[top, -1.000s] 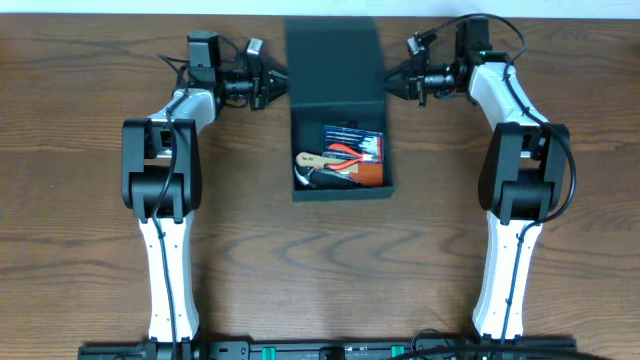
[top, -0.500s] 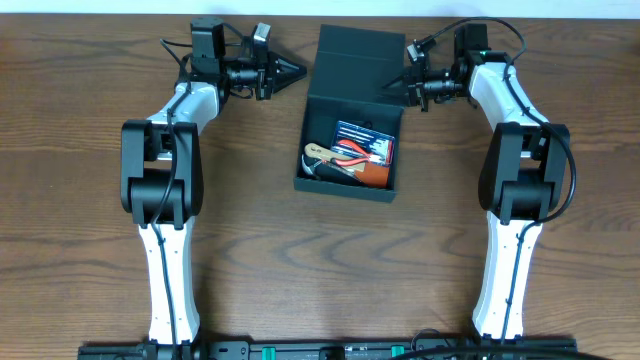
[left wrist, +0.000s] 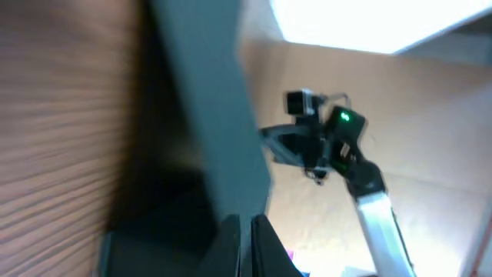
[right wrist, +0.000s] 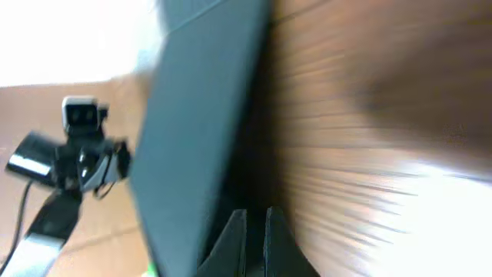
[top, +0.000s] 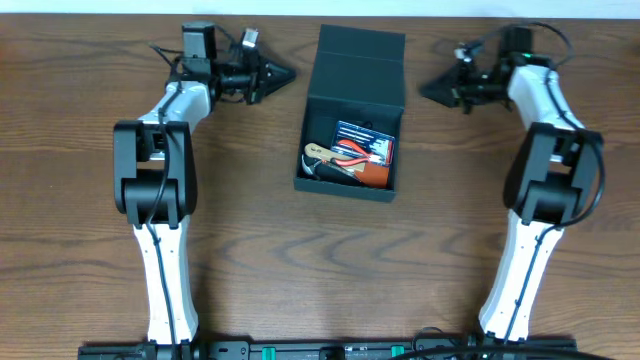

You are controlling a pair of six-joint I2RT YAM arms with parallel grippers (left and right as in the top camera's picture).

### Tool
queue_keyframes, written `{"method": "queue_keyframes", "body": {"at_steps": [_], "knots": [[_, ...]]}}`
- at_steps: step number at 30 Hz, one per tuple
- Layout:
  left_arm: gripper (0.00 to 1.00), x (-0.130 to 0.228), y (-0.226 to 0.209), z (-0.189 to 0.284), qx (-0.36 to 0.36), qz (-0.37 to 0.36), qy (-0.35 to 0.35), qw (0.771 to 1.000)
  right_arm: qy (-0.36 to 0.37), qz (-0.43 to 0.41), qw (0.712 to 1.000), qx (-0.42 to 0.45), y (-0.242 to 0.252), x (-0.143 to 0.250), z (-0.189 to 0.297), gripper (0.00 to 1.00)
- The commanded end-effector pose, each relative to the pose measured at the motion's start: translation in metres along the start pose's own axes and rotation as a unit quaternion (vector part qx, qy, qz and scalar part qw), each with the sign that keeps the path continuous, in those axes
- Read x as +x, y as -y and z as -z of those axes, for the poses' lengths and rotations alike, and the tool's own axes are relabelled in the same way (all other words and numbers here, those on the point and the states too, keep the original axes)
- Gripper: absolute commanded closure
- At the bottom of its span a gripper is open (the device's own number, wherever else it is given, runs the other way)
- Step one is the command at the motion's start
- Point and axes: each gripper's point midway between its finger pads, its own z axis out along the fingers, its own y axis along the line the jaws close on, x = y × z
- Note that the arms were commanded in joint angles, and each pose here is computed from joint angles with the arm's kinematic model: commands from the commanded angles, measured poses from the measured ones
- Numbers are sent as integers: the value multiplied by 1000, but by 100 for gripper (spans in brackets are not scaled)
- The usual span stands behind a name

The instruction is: Pack container

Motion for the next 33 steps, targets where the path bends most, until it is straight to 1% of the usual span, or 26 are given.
{"method": "queue_keyframes", "body": {"at_steps": [1,5,11,15,21,25,28,33], "knots": [[95,-11,-5,13,-36,-46,33,998,23,21,998,49,3,-6,8,99],[95,-9,-17,17,-58,-30,38,997,12,26,997,74,7,1,-1,99],[95,-8,-19,17,-61,-22,36,997,-18,38,996,84,0,20,-27,99],[95,-8,-19,17,-61,-22,36,997,-37,36,995,85,4,29,-44,99],[95,-8,-23,16,-62,-19,35,997,-57,45,997,23,-9,34,-59,99],[94,-8,-24,16,-63,-18,35,997,-62,64,996,0,-18,35,-63,99],[94,-8,-24,16,-63,-18,35,997,-70,98,991,-58,-40,38,-64,99],[95,-8,-24,16,-63,-18,35,997,-82,122,983,-112,-62,44,-66,99]]}}
